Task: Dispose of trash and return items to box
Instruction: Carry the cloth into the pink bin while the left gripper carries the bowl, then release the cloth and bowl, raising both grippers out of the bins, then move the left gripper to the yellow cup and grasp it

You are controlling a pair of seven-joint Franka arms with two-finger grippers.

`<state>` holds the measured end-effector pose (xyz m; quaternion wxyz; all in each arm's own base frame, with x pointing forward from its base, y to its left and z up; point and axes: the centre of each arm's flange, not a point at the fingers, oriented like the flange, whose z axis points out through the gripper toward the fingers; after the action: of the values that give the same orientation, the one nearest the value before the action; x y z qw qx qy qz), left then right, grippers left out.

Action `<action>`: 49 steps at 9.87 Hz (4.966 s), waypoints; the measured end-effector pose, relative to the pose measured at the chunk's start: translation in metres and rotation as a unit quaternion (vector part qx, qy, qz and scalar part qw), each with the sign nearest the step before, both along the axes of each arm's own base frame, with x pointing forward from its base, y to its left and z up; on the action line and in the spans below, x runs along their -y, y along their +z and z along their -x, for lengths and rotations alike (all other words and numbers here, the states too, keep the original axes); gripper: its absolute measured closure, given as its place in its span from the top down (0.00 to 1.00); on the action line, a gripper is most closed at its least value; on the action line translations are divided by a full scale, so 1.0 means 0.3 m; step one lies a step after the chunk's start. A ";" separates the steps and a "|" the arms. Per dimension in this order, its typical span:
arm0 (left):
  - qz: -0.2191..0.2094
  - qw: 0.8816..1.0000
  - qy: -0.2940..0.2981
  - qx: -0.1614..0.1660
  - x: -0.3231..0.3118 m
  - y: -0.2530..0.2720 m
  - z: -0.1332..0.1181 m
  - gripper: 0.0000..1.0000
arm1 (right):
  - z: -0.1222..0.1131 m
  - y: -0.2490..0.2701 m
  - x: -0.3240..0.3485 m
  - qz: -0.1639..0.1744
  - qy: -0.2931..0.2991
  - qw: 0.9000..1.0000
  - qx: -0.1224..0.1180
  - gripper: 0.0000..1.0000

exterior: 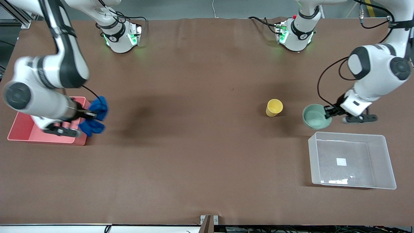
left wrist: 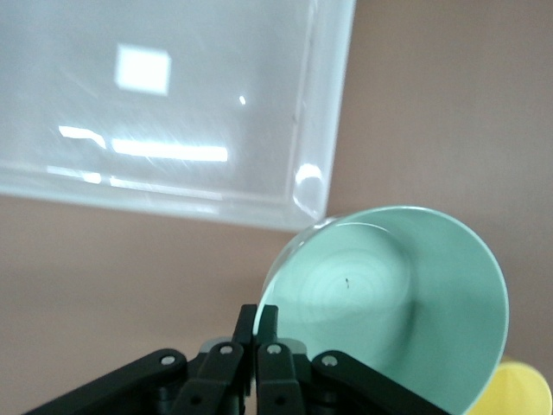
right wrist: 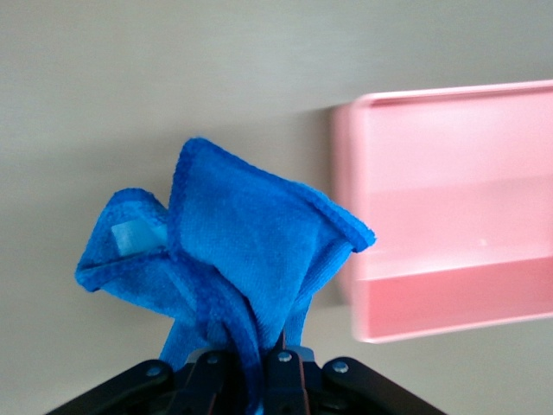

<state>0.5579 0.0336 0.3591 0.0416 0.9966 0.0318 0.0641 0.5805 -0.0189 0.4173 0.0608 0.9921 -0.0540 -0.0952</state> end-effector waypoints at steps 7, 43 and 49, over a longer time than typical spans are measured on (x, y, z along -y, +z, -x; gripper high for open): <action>-0.050 0.998 -0.005 0.039 -0.190 -0.135 -0.463 0.03 | 0.204 -0.495 0.641 0.013 0.108 0.994 0.028 0.13; -0.032 0.966 -0.223 -0.130 0.637 -0.432 0.184 0.87 | 0.168 0.830 0.237 -0.055 0.001 0.995 0.089 1.00; -0.031 0.965 -0.221 -0.138 0.675 -0.449 0.216 0.08 | 0.168 0.830 0.237 -0.055 0.001 0.995 0.089 1.00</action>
<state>0.4932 -0.1688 0.2243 0.0189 0.9787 -0.1860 -0.0842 0.5300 -0.0899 0.6664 0.0015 0.9986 -0.0529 -0.0094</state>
